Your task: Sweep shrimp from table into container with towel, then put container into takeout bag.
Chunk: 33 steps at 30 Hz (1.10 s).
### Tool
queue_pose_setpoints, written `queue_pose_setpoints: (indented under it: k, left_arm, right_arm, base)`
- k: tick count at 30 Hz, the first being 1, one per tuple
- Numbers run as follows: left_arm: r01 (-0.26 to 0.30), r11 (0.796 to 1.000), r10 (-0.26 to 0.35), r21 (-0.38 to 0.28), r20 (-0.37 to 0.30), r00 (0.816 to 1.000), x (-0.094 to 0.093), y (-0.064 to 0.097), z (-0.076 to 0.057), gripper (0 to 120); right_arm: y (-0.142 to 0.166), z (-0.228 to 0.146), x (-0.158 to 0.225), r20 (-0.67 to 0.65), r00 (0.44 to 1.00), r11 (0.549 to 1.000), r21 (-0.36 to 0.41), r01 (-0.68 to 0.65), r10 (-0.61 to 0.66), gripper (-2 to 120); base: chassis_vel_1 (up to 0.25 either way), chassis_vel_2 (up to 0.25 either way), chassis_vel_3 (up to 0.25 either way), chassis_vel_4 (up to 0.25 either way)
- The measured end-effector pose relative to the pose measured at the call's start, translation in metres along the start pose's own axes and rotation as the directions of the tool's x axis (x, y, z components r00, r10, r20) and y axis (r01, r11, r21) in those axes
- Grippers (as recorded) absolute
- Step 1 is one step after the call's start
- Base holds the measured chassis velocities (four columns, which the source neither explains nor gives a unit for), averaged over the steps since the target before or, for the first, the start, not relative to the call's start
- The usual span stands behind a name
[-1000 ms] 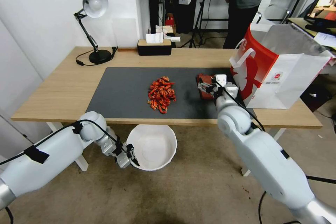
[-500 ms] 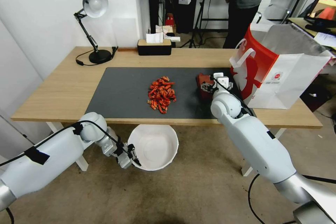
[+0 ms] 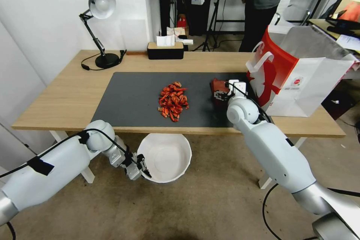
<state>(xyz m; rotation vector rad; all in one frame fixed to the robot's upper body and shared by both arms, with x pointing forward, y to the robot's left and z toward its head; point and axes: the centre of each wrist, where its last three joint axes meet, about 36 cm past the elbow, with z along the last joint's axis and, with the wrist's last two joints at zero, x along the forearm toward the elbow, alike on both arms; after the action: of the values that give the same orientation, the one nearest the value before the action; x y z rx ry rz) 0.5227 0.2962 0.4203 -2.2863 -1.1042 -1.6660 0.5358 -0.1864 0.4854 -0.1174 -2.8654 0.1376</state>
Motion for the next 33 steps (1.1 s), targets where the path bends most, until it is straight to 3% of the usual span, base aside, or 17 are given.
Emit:
queue_pose_setpoints:
  k: [3, 10, 12, 19, 21, 33]
  left_arm:
    - [0.005, 1.000, -0.005, -0.003, 0.006, 1.000, -0.002, 0.001, -0.002, 0]
    - [0.012, 1.000, -0.012, -0.003, 0.010, 1.000, -0.005, 0.001, -0.001, 0]
    - [0.011, 1.000, -0.011, -0.003, 0.011, 1.000, -0.005, 0.000, 0.000, 0]
    - [0.013, 1.000, -0.013, -0.006, 0.015, 1.000, -0.005, 0.001, 0.002, 0]
    - [0.015, 1.000, -0.015, -0.009, 0.018, 1.000, -0.006, 0.001, 0.002, 0]
    - [0.022, 1.000, -0.022, -0.014, 0.024, 0.999, -0.006, 0.001, 0.003, 0]
  right_arm:
    - [0.002, -0.002, -0.020, -0.066, 0.997, 0.999, 0.038, -0.026, 0.028, 72]
    - [-0.002, 0.001, -0.036, -0.126, 0.991, 0.998, 0.054, -0.043, 0.050, 51]
    - [-0.004, 0.001, -0.042, -0.154, 0.987, 0.998, 0.038, -0.042, 0.047, 39]
    - [-0.006, 0.000, -0.044, -0.183, 0.983, 1.000, 0.003, -0.025, 0.025, 20]
    - [-0.006, 0.000, -0.045, -0.193, 0.981, 1.000, -0.012, -0.018, 0.015, 8]
    - [-0.005, 0.006, -0.043, -0.213, 0.977, 0.999, -0.038, -0.017, 0.008, 5]
  base:
    - [0.000, 0.000, 0.000, 0.000]
    - [0.000, 0.000, 0.000, 0.000]
    - [0.000, 0.000, 0.000, 0.000]
    - [0.000, 0.000, 0.000, 0.000]
    - [0.000, 0.000, 0.000, 0.000]
    - [0.000, 0.000, 0.000, 0.000]
